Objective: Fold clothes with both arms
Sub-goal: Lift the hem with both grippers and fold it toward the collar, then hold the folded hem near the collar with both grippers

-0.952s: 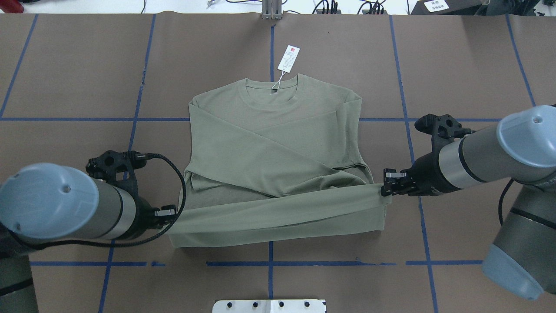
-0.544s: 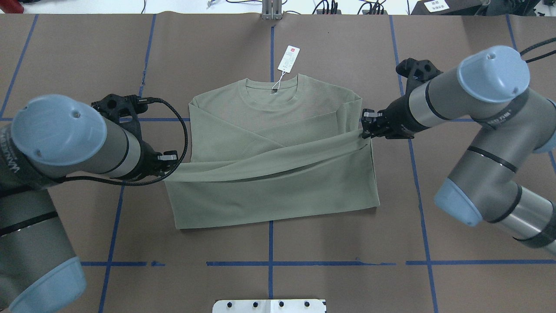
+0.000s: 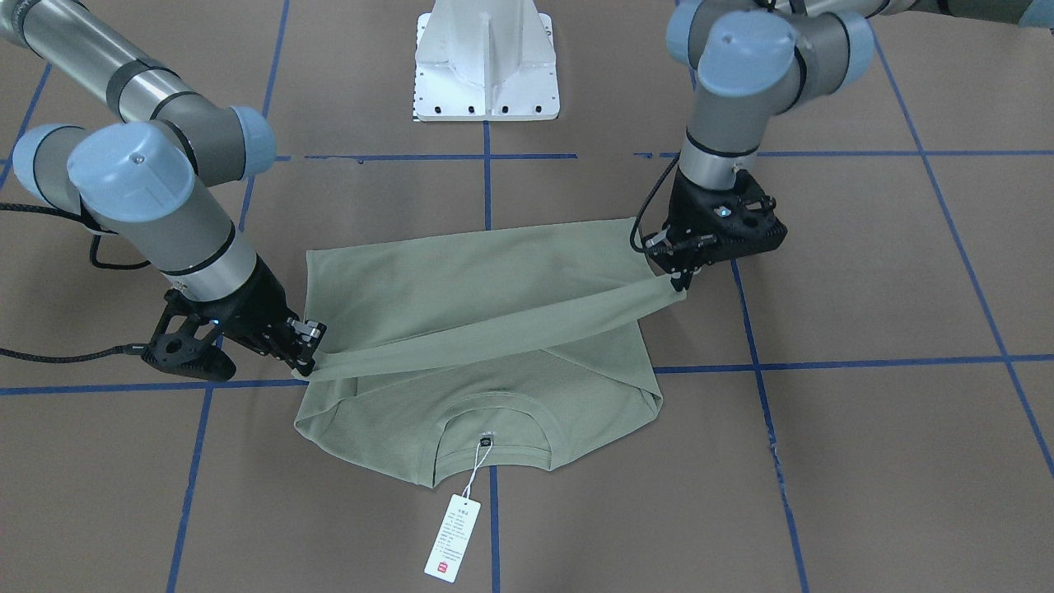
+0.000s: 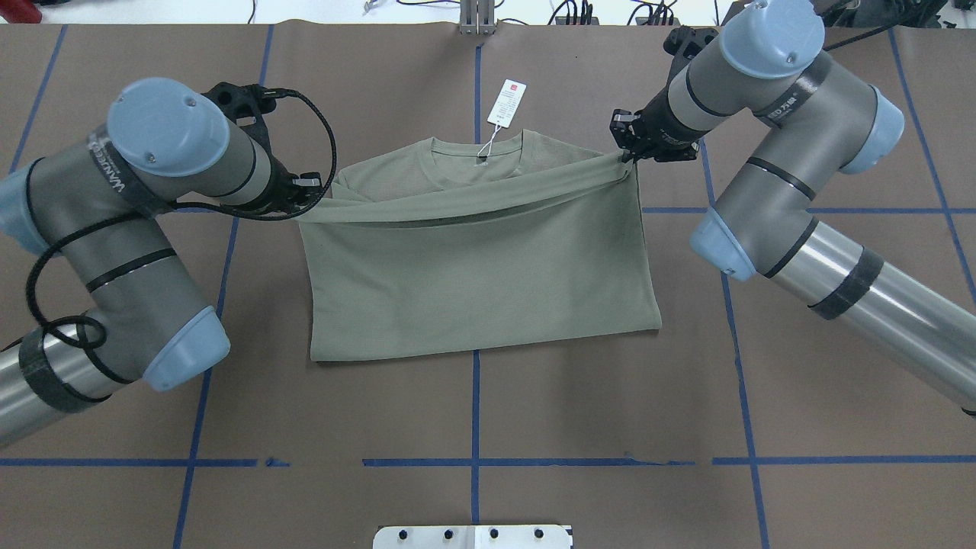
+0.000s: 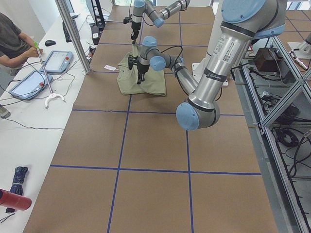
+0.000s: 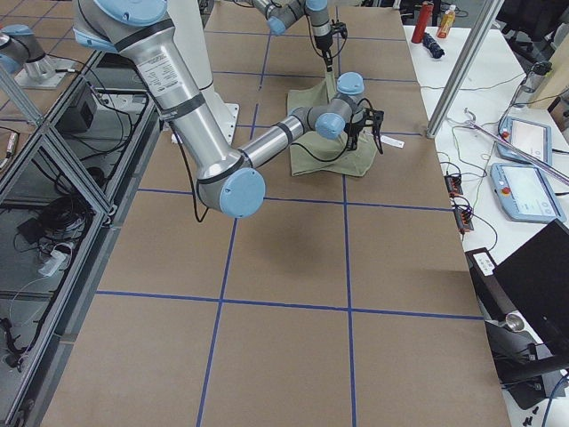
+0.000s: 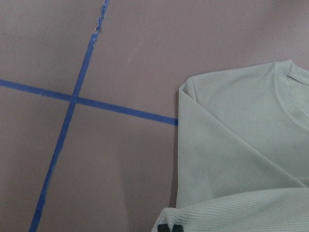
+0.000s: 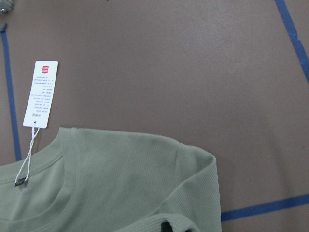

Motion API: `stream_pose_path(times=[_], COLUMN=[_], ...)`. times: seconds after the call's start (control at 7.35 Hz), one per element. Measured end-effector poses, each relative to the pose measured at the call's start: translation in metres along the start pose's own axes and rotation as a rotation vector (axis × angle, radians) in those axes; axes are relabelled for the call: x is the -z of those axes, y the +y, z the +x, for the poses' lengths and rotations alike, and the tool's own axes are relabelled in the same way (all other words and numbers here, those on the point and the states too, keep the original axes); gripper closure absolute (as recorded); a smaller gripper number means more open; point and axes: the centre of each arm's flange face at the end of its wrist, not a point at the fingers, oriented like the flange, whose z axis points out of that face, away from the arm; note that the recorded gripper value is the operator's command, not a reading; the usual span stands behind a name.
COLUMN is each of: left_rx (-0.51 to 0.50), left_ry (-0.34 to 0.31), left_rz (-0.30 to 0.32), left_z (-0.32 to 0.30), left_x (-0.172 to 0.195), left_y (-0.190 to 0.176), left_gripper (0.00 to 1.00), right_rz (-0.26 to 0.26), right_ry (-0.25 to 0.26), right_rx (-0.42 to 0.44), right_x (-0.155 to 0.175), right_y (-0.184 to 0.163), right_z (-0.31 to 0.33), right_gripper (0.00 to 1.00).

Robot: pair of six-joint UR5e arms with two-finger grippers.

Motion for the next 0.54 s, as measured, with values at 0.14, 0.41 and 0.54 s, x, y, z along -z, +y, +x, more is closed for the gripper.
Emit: stream_pose_path(times=[0.14,0.41,0.54], left_rx=[0.002,0.012,0.016], left_ry=[0.004,0.004,0.005], left_rz=[0.014,0.029,0.032], left_z=[-0.004,0.002,0.005], left_x=[-0.021,-0.042,-0.052], left_y=[-0.016,-0.038,-0.043], left_gripper=[1.00,1.00,1.00], right_rz=[0.005,0.009,0.010], right_ry=[0.008,0.007,0.006], right_rx=[0.001,0.005,0.005], right_x=[-0.017,-0.038,-0.042], right_y=[-0.011,-0.022,-0.024], right_z=[-0.007,-0.008,-0.007], right_gripper=[1.00,1.00,1.00])
